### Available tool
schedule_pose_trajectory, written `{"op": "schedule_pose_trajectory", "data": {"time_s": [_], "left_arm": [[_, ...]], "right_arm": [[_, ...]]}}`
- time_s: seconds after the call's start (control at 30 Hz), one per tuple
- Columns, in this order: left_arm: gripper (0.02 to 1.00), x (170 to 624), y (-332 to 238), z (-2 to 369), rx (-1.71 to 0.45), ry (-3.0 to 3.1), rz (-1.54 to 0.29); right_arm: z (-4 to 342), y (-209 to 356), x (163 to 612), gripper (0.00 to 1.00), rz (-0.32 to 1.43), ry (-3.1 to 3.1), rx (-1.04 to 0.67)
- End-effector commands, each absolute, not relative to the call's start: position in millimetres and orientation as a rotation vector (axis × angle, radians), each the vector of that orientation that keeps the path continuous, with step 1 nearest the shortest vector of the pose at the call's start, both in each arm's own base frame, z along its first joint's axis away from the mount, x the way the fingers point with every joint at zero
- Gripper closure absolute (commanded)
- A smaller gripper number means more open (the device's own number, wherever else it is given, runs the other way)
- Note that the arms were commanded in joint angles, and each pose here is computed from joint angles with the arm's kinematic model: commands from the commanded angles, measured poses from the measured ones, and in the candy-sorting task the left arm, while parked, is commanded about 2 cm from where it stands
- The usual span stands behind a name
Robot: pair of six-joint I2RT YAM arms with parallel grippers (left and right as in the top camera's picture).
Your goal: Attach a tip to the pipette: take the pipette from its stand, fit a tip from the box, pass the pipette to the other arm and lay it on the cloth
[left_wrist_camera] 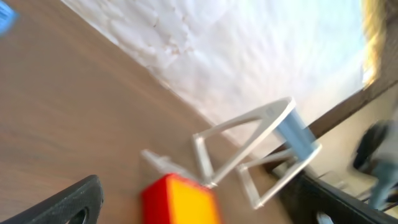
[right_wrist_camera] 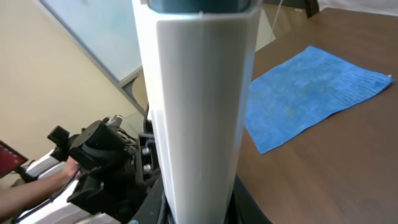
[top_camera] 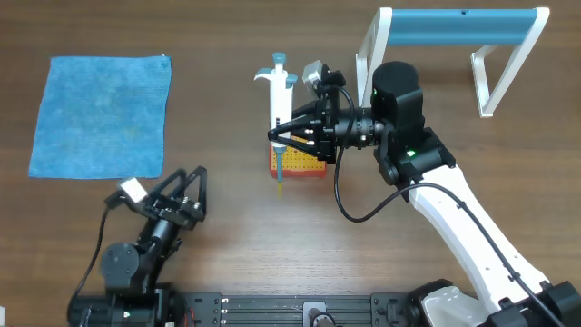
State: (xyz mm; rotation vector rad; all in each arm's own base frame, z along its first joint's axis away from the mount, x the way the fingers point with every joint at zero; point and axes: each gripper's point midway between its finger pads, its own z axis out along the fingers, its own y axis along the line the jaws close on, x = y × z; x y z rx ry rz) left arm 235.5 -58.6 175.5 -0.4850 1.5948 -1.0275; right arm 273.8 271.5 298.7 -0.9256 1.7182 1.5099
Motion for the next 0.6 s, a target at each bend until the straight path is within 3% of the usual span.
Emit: {"op": "schedule_pose_trajectory", "data": {"time_s": [0.03,0.13,0.3,0.4,0.5,0.6], "left_arm": [[0.023,231.1,-69.6,200.6,-0.541,1.537,-1.228],[0.018,228.2,-89.2,211.0,-0.448,1.644,-1.292],[0.02,253.9,-129.1,282.6,-0.007,1.82,-1.361],[0.02,271.9,-155.2,324.8,0.322,1.86,-1.6],[0.023,277.5,-178.6,352.8,0.639,1.777,-1.716],[0.02,274.6,-198.9,364.2,0.789,1.694,-1.706]], "right_arm": [[314.4,267.8,263.6,0.923,1.562,1.671,-0.968],[314.4,267.8,263.6,0.925,1.562,1.671,-0.968],[314.9,267.8,261.2,0.925,1.575,1.666,-0.979],[315.1,268.5,257.6,0.925,1.593,1.662,-0.993],[314.9,269.6,255.8,0.925,1.628,1.696,-0.967],[314.9,269.7,255.8,0.923,1.655,1.727,-0.938]]}}
